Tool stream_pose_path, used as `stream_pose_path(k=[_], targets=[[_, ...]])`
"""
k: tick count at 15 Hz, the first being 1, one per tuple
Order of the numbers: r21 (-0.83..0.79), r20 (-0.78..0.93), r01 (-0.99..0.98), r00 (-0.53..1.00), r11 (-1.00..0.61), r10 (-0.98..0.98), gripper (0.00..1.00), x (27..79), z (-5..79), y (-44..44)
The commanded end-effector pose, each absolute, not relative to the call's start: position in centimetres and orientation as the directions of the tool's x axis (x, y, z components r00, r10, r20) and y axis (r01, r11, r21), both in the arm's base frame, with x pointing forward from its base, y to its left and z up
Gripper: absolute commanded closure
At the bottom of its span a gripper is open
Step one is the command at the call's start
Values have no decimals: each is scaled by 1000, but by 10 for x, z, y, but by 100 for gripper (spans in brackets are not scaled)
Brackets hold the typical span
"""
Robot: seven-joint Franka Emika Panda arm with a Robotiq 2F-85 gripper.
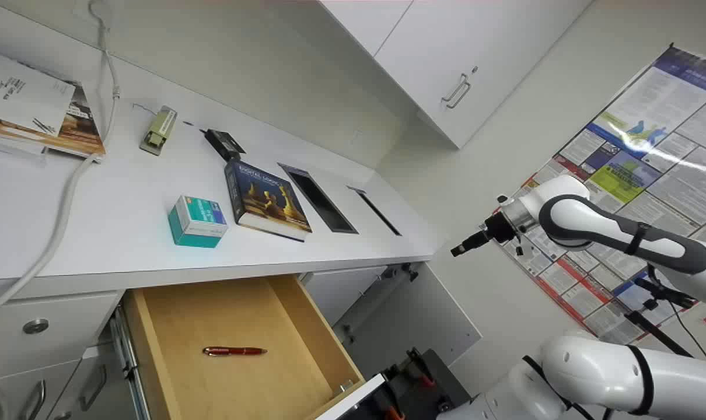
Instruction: Remove the pen from the drawer and close it
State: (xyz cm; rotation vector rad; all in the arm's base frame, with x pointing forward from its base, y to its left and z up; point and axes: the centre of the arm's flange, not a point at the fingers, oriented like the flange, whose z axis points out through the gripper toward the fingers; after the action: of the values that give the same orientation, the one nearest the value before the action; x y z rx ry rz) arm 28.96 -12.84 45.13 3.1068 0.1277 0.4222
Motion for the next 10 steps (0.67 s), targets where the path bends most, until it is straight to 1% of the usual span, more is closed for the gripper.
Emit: stream_pose_path(k=[1,6,9,10], targets=[[13,262,81,961,-997,81,0,289,450,-128],[11,256,82,963,-997,82,0,290,447,-127],[38,285,192,938,-981,195,0,293,455,-94],[53,287,261,921,-964,265,0,294,457,-74]])
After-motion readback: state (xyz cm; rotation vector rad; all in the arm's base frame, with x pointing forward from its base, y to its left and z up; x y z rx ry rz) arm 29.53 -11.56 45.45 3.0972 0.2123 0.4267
